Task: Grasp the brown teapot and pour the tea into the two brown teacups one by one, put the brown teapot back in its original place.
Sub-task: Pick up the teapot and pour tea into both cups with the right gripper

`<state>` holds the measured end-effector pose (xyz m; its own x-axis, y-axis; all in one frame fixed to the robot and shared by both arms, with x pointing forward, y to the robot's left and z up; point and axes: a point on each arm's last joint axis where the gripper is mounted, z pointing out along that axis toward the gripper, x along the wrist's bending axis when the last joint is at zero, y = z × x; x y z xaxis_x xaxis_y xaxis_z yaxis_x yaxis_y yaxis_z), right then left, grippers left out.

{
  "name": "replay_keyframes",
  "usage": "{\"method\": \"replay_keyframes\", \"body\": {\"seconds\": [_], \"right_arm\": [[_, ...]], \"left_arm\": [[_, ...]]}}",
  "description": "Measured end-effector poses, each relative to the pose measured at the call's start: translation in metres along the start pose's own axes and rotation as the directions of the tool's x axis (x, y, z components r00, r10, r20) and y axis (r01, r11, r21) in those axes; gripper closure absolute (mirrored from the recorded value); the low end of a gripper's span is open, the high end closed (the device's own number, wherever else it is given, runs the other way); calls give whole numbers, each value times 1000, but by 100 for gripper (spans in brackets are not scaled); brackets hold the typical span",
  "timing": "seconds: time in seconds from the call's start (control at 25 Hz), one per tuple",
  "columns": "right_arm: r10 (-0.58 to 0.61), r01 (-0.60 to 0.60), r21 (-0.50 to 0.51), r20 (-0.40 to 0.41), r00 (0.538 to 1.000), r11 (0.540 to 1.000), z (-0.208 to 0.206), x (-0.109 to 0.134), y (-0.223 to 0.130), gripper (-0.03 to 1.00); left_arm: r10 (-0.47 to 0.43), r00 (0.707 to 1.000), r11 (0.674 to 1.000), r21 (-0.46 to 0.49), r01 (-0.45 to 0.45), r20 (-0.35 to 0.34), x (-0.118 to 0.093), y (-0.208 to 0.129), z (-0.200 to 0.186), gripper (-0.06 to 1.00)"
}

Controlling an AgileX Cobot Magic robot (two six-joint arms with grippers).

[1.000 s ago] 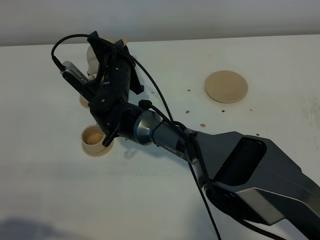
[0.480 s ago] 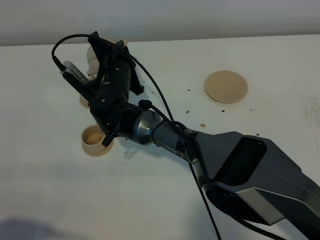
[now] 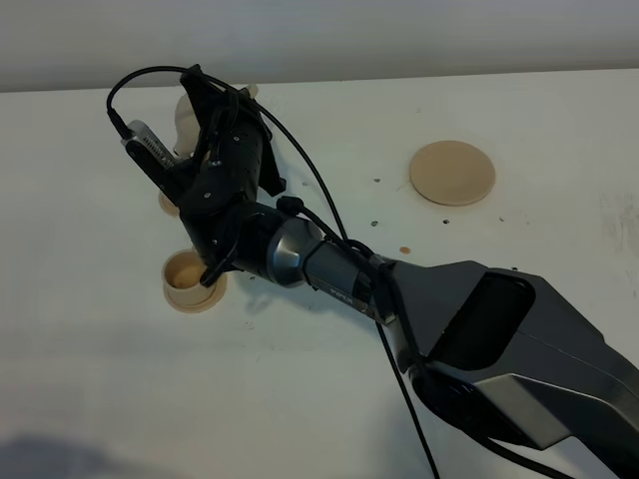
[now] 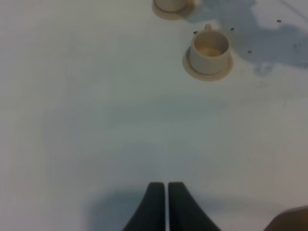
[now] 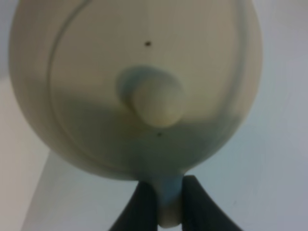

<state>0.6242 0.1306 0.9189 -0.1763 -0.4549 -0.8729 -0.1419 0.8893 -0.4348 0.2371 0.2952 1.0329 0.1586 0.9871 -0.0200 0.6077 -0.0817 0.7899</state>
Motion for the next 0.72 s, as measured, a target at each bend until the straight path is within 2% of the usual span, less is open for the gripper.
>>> {"method": "replay_keyframes", "body": {"seconds": [0.28, 0.6, 0.72], "right_arm": [[45, -48, -30, -81, 996, 998, -7, -23, -20, 86], [118, -151, -113, -253, 960, 982, -16, -43, -44, 86], [107, -165, -157, -328, 939, 974, -19, -48, -53, 86]], "left_arm": [[0, 1000, 1000, 0, 0, 0, 0, 0, 0, 96], [0, 1000, 1000, 0, 0, 0, 0, 0, 0, 96], [0, 1000, 1000, 0, 0, 0, 0, 0, 0, 96]]}}
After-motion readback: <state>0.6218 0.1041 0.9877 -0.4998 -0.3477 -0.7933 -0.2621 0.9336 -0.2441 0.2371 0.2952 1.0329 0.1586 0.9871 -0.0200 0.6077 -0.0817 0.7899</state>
